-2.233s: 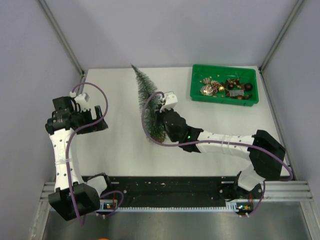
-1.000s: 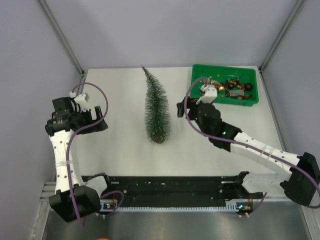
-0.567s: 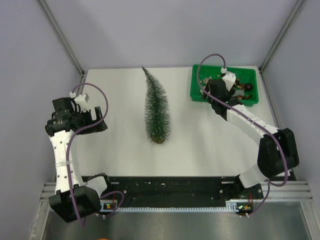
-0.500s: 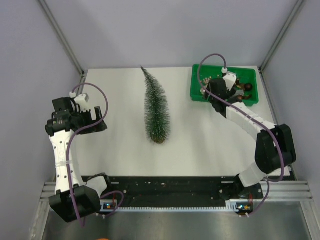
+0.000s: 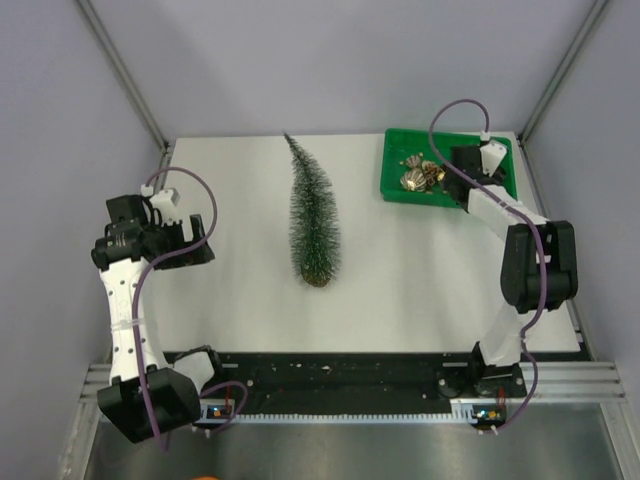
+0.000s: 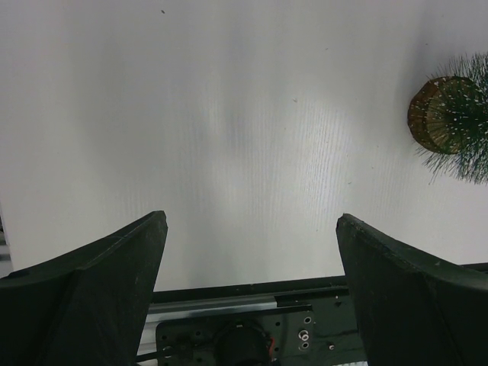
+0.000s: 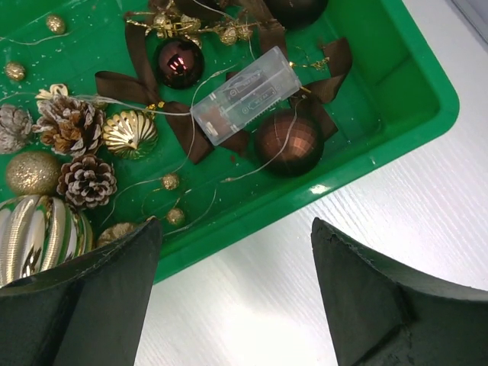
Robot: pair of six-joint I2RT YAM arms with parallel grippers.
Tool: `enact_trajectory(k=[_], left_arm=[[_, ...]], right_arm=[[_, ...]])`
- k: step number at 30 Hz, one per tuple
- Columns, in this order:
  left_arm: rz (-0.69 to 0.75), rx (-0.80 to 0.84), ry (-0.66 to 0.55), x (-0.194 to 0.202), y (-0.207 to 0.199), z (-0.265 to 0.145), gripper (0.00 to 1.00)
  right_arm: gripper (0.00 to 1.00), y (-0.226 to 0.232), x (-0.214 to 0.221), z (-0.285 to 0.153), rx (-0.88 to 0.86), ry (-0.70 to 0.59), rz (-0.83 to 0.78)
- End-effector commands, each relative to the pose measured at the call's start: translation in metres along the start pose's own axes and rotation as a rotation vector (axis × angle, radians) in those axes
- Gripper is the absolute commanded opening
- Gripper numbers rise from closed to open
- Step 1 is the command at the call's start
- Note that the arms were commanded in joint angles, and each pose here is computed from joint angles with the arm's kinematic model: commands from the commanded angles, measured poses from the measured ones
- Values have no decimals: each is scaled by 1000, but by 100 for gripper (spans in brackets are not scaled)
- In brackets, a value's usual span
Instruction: Decorate the small christmas tree
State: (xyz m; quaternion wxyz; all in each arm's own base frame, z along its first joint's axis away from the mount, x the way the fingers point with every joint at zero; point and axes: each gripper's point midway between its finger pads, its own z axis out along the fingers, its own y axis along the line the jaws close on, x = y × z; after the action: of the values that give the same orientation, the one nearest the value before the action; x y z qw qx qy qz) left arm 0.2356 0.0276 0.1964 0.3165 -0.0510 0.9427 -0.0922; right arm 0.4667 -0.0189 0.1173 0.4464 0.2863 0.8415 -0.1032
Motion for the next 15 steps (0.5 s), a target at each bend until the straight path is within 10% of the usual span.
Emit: enact_trajectory(k=[1,15], left_arm=[[7,2,-6,-5,3,3,99],[15,2,-3,0,2,3,99]], right_arm=[[79,-3,-13,11,75,-34,-21],[76,-30,29,11,142,52,-16]])
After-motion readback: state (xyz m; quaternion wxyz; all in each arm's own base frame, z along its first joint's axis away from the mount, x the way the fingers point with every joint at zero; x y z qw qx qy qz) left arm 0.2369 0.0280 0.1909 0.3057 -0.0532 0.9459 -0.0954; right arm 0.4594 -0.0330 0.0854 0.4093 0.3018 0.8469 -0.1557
